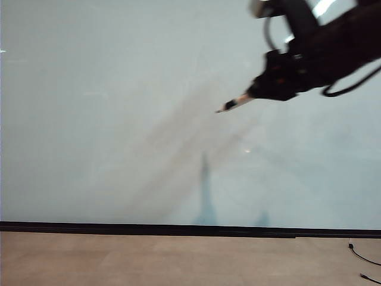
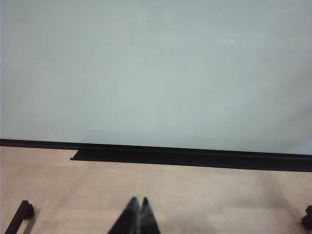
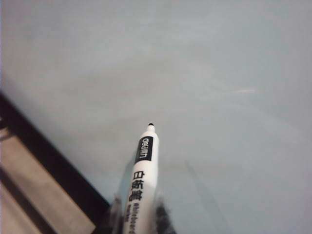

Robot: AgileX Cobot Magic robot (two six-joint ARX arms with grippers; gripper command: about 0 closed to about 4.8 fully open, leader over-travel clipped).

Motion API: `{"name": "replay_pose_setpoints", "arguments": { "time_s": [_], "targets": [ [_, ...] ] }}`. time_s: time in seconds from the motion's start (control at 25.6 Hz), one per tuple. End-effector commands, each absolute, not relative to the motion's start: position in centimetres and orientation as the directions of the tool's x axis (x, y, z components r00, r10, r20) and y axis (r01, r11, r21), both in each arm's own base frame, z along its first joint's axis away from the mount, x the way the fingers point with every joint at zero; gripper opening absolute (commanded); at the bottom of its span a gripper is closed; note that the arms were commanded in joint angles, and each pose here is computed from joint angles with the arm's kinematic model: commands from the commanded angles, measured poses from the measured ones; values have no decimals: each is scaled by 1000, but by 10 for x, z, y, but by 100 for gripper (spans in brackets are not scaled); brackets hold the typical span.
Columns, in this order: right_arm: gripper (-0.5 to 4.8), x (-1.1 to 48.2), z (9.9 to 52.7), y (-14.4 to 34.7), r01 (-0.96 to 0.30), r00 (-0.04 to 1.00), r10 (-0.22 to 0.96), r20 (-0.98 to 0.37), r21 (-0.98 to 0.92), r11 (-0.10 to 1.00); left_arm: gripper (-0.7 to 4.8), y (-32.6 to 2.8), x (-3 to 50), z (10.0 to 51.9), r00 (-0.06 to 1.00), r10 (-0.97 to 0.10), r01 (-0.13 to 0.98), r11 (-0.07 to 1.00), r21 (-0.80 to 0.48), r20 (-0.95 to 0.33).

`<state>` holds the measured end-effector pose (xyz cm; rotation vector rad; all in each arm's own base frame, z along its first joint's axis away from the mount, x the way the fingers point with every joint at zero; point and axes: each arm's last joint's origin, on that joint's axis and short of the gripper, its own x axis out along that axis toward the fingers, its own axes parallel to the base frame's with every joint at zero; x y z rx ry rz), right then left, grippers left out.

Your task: Pick up the pen on the shelf to the right of the whiteboard and write the letter A.

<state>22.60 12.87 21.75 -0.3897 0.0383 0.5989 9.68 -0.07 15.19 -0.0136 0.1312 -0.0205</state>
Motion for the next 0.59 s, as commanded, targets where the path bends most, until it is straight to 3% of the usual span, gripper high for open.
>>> {"name": "replay_pose_setpoints", "arguments": {
  "time_s": [0.04,0.59],
  "targets": [
    [-4,235,223,143,-589,803,569,-177,-387,710,-5,-1,97,153,992,-24,23,1000,-10,-122],
    [-4,267,242,168,-625,768,607,-206,-449,638,-4,-1,97,153,992,-25,24,1000,-11,-122]
  ]
}}
